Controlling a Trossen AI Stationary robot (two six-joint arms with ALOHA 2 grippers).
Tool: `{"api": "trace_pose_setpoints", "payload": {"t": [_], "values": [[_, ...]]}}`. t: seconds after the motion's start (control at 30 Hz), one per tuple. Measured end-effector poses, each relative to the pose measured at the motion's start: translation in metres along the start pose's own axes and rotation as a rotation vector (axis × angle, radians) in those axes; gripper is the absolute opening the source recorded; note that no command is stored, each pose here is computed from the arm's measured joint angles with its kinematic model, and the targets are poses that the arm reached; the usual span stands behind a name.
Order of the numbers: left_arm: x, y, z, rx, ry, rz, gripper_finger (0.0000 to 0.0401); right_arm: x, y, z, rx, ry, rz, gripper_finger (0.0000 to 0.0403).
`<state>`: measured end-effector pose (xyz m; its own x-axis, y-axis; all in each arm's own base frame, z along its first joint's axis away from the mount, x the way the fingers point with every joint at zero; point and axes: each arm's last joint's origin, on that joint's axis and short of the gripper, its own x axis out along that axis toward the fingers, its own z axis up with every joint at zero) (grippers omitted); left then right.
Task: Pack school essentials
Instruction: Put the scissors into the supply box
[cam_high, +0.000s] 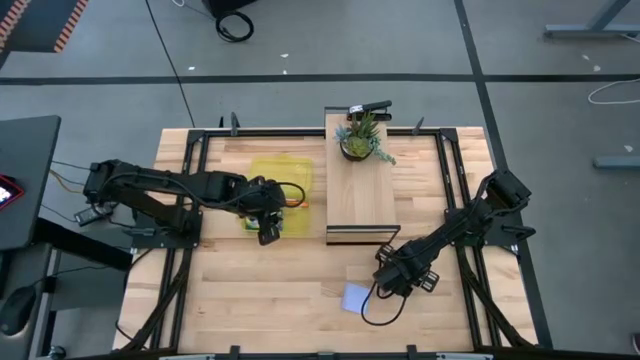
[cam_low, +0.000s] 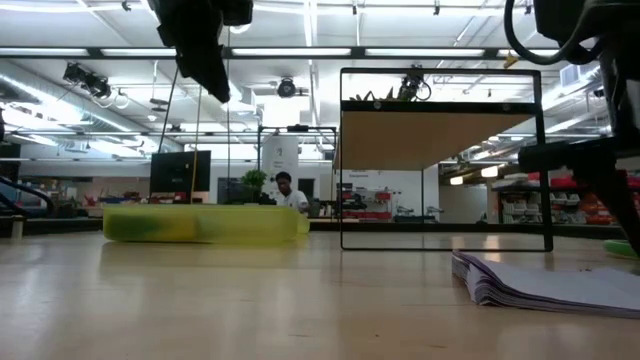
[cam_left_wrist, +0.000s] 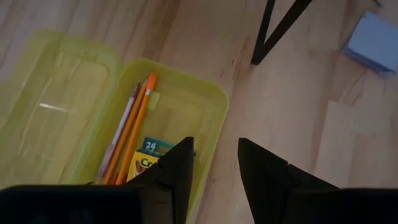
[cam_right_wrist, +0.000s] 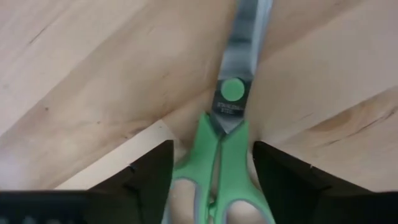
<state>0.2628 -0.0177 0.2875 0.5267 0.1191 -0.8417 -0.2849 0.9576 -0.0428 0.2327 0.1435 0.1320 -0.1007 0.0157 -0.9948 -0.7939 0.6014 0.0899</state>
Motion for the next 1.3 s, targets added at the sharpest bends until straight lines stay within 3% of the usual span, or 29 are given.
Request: {"api": "trace_pose_setpoints", "payload": {"t": [0.4, 0.83, 1.0, 1.3], "values": [[-0.004, -0.021, -0.008, 0.059, 0.002, -0.048, 0.0139, -0.002, -0.002, 0.005, 0.014, -0.044, 0.001, 0.0124], [-0.011, -0.049, -0.022, 0.134, 0.010, -0.113, 0.0145, -0.014, -0.005, 0.019, 0.075, -0.105, -0.008, 0.0126], [-0.016, -0.063, -0.030, 0.176, 0.014, -0.147, 0.0151, -0.031, -0.009, 0.030, 0.097, -0.157, -0.035, 0.0128], [-0.021, -0.077, -0.037, 0.146, 0.008, -0.188, 0.0154, -0.068, -0.023, 0.051, 0.145, -0.319, -0.086, 0.0129]]}}
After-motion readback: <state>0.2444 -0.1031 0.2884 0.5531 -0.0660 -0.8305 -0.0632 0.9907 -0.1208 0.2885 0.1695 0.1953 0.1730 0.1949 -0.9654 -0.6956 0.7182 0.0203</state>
